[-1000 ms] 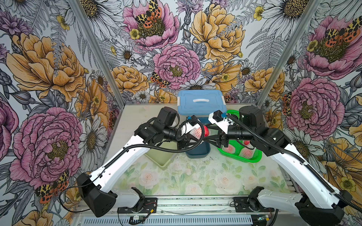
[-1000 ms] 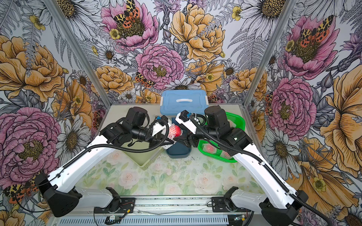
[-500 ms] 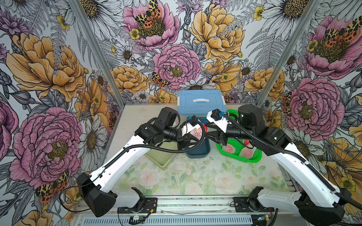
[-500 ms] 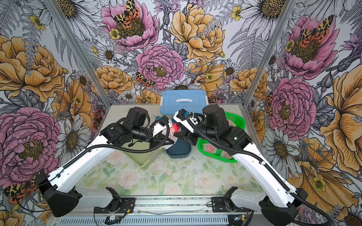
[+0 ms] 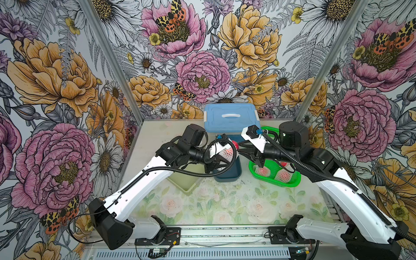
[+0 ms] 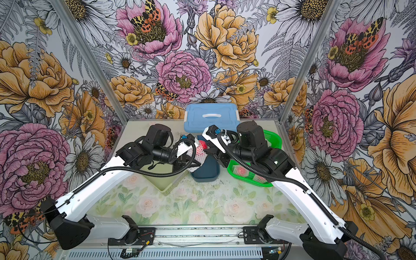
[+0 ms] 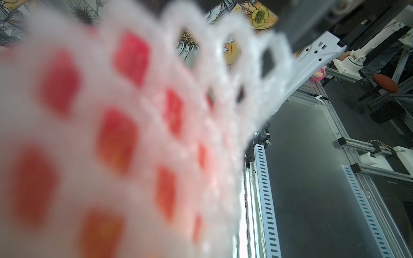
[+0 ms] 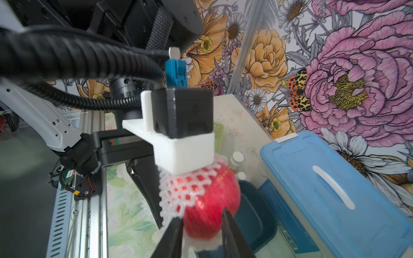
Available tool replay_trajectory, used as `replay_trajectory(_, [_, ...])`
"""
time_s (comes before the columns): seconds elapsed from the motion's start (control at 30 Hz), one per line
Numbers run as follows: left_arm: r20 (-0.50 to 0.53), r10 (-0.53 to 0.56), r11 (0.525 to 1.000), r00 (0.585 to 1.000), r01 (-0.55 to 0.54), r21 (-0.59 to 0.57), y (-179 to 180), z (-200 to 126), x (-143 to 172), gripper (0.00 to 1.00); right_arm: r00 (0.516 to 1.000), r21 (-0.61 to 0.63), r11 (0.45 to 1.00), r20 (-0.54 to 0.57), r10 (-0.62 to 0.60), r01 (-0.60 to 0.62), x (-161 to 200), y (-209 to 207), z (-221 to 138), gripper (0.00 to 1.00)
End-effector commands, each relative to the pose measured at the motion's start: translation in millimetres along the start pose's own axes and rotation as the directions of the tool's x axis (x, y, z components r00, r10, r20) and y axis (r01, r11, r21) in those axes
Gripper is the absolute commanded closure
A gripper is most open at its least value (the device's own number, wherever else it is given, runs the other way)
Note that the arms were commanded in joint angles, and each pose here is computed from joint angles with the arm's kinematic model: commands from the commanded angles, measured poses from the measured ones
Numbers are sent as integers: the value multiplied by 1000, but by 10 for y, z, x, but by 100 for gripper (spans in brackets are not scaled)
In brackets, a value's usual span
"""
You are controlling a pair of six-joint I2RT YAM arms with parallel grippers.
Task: Remove foam nets from apples
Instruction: Remove the foam net from the apple.
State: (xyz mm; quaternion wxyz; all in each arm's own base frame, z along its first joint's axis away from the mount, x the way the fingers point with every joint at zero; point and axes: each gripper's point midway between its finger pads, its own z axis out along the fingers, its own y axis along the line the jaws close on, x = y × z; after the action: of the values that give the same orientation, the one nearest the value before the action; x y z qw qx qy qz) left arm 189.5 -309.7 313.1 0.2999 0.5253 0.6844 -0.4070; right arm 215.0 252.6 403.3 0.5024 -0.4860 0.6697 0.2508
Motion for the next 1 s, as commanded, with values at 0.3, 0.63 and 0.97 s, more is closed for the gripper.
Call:
replay_trajectory(0.3, [41, 67, 998, 997, -67, -6, -80, -56, -97, 100, 1000, 33, 999, 13, -5, 4, -31, -81, -43, 45])
replay_trajectory(0.63, [42, 71, 997, 997, -71, -17, -77, -74, -90, 100, 1000, -89, 996, 15, -4, 5, -78, 74, 153, 33])
replay_trajectory(0.97, [45, 70, 997, 997, -70, -14, -79, -76, -102, 100, 1000, -128, 992, -3, -9, 9, -93, 129, 333, 29])
